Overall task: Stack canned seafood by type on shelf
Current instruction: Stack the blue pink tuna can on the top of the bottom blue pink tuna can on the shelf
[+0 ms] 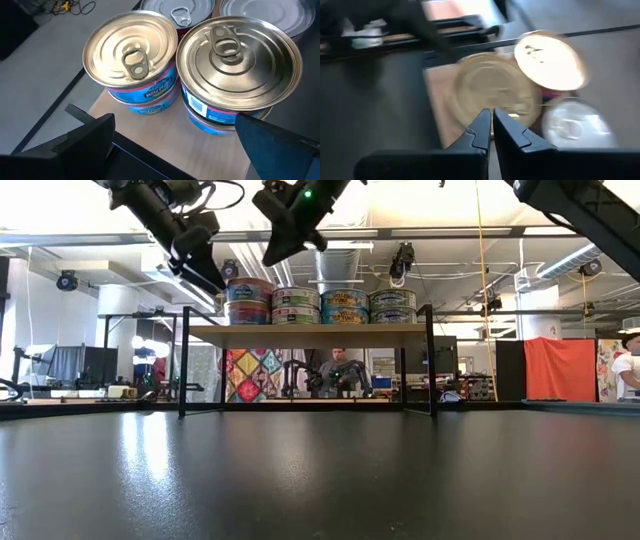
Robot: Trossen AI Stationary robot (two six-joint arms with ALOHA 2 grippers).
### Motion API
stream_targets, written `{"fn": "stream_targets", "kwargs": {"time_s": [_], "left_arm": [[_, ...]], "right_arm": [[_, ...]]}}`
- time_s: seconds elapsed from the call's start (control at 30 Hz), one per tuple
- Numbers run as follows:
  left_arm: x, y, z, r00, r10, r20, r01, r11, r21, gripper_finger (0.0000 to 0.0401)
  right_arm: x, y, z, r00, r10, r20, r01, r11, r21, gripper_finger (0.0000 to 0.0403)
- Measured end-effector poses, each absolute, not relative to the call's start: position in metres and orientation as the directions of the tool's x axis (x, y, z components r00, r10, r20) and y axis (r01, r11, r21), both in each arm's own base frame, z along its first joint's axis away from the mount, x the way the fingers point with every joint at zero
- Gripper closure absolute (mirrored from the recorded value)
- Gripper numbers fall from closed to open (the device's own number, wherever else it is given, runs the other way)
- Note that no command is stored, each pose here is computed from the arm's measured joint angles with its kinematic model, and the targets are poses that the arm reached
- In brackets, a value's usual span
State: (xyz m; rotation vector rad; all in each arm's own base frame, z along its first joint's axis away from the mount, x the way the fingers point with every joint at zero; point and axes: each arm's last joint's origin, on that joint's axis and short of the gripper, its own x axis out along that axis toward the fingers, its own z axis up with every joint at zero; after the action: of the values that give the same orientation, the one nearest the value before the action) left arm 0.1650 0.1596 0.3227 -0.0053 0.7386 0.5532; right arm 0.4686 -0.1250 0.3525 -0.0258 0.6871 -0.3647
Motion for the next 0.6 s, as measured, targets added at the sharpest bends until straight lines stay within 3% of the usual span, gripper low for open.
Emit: {"fn": "stream_targets", "kwargs": {"time_s": [0.2, 0.6], "left_arm": [[0.163, 0.158, 0.32, 0.585, 0.461, -0.667, -0.476, 0.861, 0.177, 0.0005], [0.164, 0.159, 0.32, 0.586, 0.467, -0.663, -0.474, 0.86, 0.187, 0.0005]], "right_arm": [[0.462, -0.137, 0.357, 0.639, -0.5, -0.585, 0.413, 0.864, -0.287, 0.039], [0.466, -0.141, 0.346, 0.652, -0.437, -0.62, 0.381, 0.896, -0.231, 0.039]]}}
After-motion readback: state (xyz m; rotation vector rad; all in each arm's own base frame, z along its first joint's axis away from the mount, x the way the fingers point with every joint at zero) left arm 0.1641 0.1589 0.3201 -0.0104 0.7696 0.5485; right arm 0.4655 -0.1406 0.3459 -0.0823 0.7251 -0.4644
